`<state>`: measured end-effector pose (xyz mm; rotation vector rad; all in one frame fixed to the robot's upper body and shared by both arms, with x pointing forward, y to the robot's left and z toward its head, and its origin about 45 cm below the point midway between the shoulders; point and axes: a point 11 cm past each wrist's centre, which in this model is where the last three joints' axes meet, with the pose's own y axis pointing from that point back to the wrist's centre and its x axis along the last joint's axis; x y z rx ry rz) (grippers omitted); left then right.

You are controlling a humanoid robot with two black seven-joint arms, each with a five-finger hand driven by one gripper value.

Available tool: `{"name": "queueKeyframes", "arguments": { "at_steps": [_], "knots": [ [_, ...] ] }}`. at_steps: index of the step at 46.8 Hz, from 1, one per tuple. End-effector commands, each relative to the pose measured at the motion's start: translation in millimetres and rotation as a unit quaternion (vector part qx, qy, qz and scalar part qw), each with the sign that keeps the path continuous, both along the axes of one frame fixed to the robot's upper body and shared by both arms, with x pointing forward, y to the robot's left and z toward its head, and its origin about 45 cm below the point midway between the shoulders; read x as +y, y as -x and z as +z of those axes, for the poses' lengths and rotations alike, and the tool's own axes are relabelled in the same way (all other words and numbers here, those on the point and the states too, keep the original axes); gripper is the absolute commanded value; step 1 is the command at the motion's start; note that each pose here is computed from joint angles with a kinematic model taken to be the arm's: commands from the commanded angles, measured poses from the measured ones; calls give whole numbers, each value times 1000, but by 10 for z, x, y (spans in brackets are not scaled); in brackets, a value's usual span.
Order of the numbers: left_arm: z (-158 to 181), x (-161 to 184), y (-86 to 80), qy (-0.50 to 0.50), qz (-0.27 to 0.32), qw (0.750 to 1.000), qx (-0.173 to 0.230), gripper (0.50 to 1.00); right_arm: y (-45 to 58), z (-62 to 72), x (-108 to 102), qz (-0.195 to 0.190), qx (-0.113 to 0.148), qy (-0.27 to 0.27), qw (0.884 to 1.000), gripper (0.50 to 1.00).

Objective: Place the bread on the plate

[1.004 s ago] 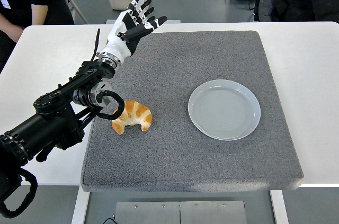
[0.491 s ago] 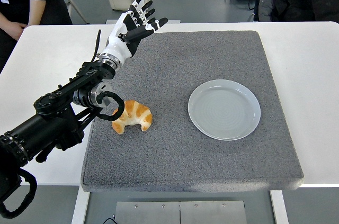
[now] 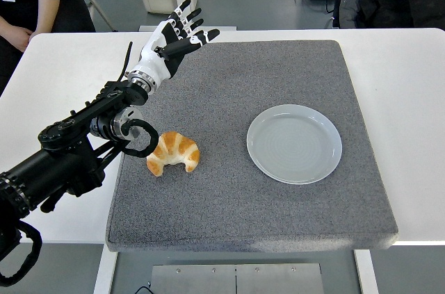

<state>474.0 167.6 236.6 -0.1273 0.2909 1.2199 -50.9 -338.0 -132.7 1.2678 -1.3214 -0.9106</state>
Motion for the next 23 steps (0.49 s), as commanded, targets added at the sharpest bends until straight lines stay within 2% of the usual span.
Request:
{"name": "queueKeyframes", "arguments": {
  "at_steps": [1, 15, 23],
  "knots": [
    [43, 24, 19, -8, -13, 1000, 13, 954, 0, -1, 11, -1, 0, -2, 1000, 1000],
    [435, 349, 112, -46, -33, 998, -22, 939, -8, -1, 8, 0, -1, -2, 1000, 1000],
    [656, 494, 197, -111, -48, 990, -77, 937, -17, -2, 8, 0, -1, -2, 1000, 1000]
  ]
}}
